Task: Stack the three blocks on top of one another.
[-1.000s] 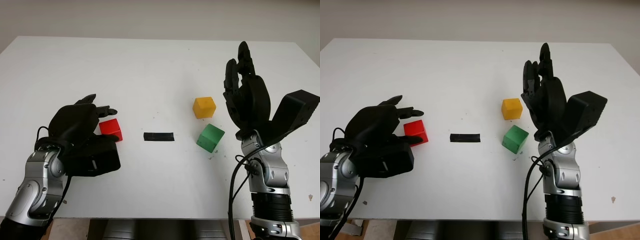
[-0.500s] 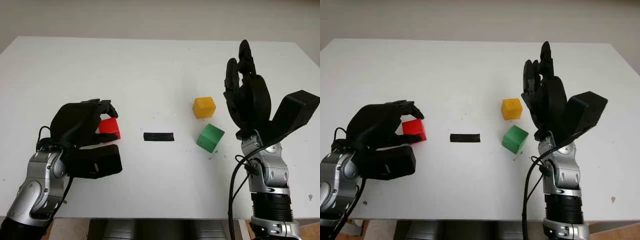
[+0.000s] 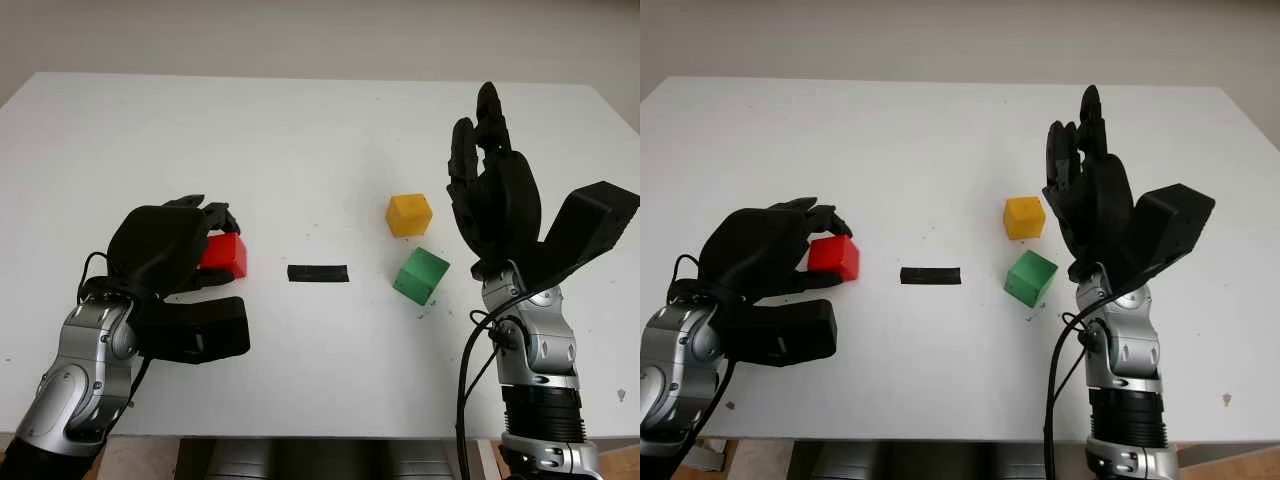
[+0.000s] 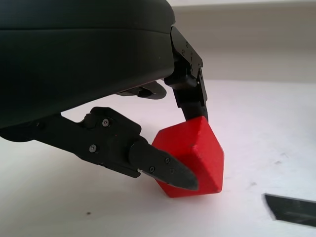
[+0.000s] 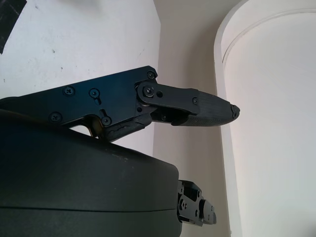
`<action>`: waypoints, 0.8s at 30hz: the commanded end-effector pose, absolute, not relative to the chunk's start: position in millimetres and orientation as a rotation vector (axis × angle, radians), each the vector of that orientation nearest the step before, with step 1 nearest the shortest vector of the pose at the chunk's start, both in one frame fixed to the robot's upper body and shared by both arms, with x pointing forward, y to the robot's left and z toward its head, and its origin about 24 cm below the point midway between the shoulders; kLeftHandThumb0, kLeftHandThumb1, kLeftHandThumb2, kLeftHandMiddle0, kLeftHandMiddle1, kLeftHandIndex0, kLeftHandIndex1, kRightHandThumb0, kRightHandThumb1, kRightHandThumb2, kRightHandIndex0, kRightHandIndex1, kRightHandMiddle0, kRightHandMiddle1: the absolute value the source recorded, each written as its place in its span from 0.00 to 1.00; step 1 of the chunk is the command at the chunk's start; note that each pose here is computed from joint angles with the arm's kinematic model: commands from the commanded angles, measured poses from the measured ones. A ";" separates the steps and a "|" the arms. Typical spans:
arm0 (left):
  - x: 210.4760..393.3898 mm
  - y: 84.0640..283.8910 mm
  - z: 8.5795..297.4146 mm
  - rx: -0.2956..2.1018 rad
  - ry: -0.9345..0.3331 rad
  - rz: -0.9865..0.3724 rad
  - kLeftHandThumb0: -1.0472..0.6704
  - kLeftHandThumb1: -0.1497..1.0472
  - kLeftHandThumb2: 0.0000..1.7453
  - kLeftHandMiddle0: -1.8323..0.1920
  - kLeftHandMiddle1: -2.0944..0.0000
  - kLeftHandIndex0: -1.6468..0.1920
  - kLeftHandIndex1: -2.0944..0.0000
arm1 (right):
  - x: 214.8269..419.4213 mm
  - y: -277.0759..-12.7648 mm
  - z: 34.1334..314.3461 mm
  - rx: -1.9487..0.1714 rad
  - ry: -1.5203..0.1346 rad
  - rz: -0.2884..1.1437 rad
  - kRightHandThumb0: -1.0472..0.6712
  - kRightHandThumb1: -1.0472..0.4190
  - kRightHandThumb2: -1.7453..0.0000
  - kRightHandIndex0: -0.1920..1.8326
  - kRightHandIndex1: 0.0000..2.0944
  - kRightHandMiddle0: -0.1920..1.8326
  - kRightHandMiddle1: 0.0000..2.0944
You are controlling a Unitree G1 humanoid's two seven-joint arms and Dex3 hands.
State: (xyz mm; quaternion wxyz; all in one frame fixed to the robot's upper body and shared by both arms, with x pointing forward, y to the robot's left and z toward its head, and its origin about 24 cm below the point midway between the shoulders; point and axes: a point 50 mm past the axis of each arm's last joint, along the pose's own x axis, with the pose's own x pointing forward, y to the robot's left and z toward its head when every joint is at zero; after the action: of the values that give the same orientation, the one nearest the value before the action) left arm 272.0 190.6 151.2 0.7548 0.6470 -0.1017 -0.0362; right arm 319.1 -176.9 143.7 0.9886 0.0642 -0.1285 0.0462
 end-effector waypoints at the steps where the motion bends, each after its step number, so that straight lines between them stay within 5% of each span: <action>1: 268.7 187.8 158.3 1.387 -0.282 -0.073 0.40 0.96 0.03 0.73 0.98 0.70 0.38 | 318.4 -177.8 147.1 0.127 -0.278 0.091 0.22 0.00 0.70 0.00 0.01 0.00 0.01; 9: 264.4 175.3 176.4 1.320 -0.429 -0.121 0.41 0.96 0.03 0.74 0.98 0.71 0.36 | 319.3 -176.6 147.6 0.121 -0.276 0.091 0.22 0.00 0.70 0.00 0.01 0.00 0.01; 24: 286.3 155.4 167.3 0.880 -0.388 -0.273 0.45 0.95 0.03 0.75 0.98 0.71 0.35 | 319.7 -175.5 147.1 0.137 -0.281 0.096 0.22 0.00 0.70 0.00 0.00 0.00 0.00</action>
State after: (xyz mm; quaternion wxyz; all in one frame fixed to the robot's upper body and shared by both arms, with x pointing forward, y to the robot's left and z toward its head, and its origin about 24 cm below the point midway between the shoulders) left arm 282.8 159.6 165.3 0.8734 0.4343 -0.1768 -0.1312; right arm 319.2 -176.1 143.6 0.9882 0.0647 -0.1305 0.0477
